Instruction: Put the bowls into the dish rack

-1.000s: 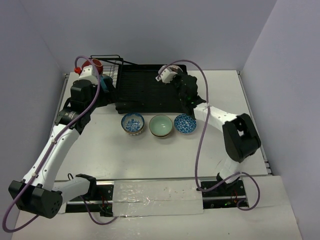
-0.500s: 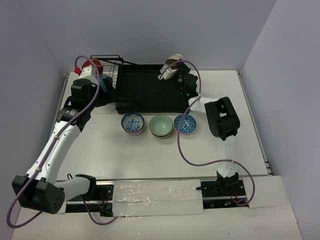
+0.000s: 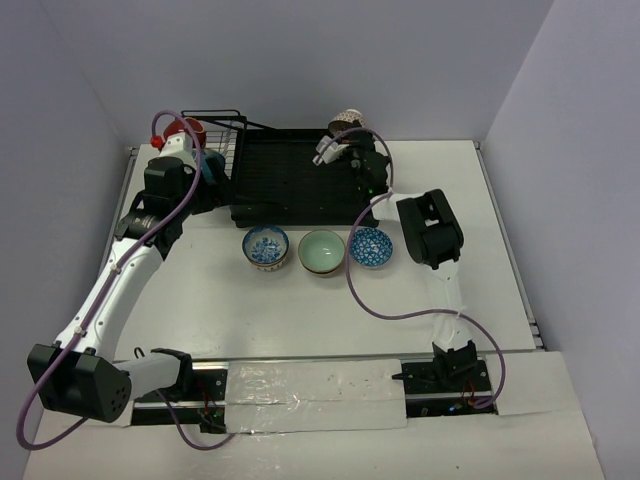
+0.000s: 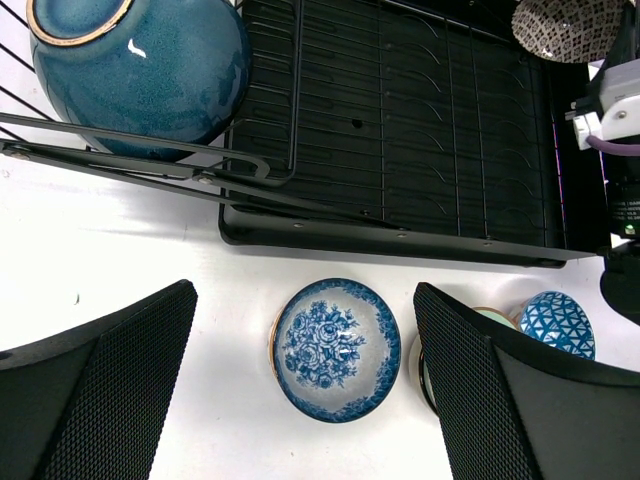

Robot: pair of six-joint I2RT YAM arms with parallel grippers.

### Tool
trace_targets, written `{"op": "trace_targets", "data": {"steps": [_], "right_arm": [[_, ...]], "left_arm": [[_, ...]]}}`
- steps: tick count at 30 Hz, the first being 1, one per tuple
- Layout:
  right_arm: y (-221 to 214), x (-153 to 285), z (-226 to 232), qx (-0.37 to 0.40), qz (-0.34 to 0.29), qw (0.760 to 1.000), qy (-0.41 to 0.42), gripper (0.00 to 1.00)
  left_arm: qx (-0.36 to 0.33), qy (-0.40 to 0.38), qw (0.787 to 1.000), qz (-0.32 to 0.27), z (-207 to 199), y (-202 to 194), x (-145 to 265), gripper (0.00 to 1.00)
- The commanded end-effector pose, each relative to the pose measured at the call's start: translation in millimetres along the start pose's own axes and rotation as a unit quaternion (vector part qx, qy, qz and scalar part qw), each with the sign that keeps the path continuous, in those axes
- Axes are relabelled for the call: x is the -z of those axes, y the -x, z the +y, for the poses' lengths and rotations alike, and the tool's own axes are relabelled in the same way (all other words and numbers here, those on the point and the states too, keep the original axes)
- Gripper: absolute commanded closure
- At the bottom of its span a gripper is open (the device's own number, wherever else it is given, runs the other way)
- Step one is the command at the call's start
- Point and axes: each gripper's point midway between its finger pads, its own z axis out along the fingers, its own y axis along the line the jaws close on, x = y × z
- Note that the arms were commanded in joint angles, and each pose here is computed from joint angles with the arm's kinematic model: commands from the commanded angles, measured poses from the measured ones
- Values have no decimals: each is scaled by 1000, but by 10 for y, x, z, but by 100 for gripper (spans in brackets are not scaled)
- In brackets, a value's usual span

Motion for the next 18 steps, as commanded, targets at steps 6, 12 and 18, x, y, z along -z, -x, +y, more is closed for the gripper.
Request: {"op": "trace_targets", "data": {"steps": [6,12,18], "right_arm": [[191,-66,-526,40,-37,994,-98,100],[216,-18,-354,44,-43,995,-73,100],[233,3,-220,51,-45,996,-51,100]], "left_arm": [[11,-10,1000,-19,-28,77,7,5],[11,-10,1000,-19,-31,76,12,5],[10,-12,1000,-22,-35,87,28,5]]}}
